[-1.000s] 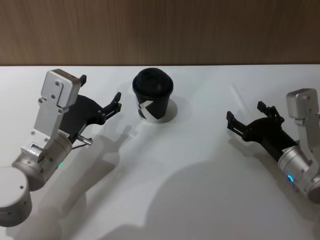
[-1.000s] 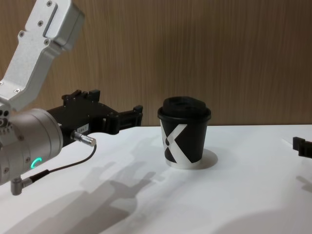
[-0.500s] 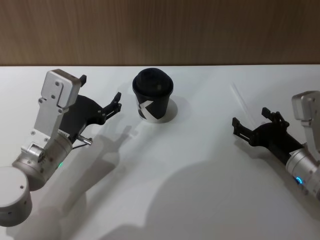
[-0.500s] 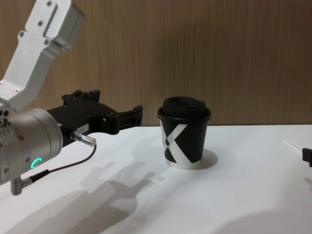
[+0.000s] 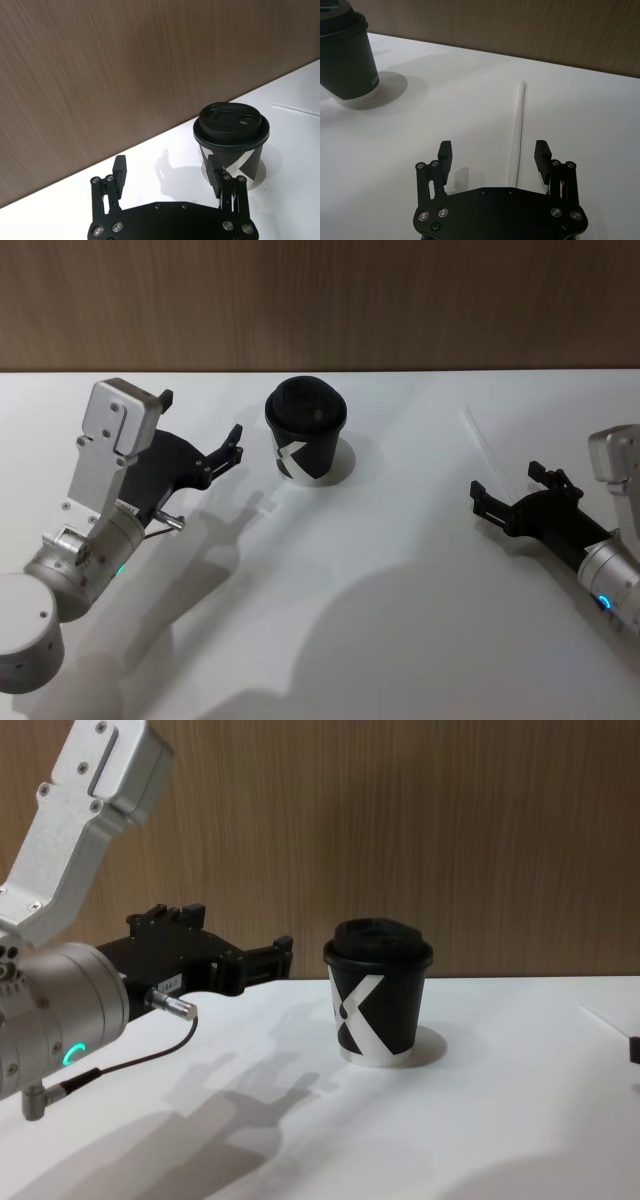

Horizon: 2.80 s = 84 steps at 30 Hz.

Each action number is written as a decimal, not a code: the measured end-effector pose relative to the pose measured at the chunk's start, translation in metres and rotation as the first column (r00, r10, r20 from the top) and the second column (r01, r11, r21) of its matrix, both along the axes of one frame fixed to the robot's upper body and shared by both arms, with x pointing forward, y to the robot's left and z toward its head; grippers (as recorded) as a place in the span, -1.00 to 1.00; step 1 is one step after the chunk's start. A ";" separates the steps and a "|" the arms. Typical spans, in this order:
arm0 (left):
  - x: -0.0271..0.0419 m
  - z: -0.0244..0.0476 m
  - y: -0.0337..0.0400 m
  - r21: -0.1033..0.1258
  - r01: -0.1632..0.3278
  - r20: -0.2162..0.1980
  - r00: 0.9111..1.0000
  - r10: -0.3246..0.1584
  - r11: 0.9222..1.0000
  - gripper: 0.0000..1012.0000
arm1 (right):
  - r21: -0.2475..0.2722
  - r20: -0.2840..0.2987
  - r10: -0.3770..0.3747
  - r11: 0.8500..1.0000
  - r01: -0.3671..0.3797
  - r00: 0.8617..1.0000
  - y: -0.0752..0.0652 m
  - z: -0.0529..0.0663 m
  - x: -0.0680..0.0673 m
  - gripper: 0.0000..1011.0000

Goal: Pick up the straw with one hand, pass it to the other hand, and insert it into the cup.

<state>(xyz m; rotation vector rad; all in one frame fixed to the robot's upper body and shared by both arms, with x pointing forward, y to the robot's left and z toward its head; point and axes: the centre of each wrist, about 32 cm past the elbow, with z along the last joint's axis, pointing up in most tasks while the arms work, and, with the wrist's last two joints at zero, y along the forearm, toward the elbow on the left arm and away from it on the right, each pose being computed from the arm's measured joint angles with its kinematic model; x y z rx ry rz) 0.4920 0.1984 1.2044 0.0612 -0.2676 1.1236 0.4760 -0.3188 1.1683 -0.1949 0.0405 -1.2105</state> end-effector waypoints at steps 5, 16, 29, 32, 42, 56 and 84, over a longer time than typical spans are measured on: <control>0.0000 0.0000 0.0000 0.000 0.000 0.000 1.000 0.000 1.000 0.98 | -0.003 -0.006 0.000 1.000 -0.001 1.000 -0.001 -0.002 0.001 0.98; 0.0000 0.0000 0.0000 0.000 0.000 0.000 1.000 0.000 1.000 0.98 | -0.027 -0.020 -0.006 1.000 0.005 1.000 -0.005 -0.007 0.003 0.98; 0.0000 0.0000 0.0000 0.000 0.000 0.000 1.000 0.000 1.000 0.98 | -0.047 -0.025 -0.006 0.999 0.005 1.000 -0.007 -0.012 0.005 0.98; 0.0000 0.0000 0.0000 0.000 0.000 0.000 1.000 0.000 1.000 0.98 | -0.050 -0.025 -0.004 0.999 0.003 1.000 -0.007 -0.012 0.006 0.98; 0.0000 0.0000 0.0000 0.000 0.000 0.000 1.000 0.000 1.000 0.98 | -0.054 -0.024 -0.003 0.999 0.002 1.000 -0.008 -0.013 0.007 0.98; 0.0000 0.0000 0.0000 0.000 0.000 0.000 1.000 0.000 1.000 0.98 | -0.056 -0.025 -0.003 0.998 0.001 1.000 -0.009 -0.014 0.007 0.37; 0.0000 0.0000 0.0000 0.000 0.000 0.000 1.000 0.000 1.000 0.98 | -0.059 -0.022 -0.003 0.998 0.001 1.000 -0.009 -0.015 0.007 -0.99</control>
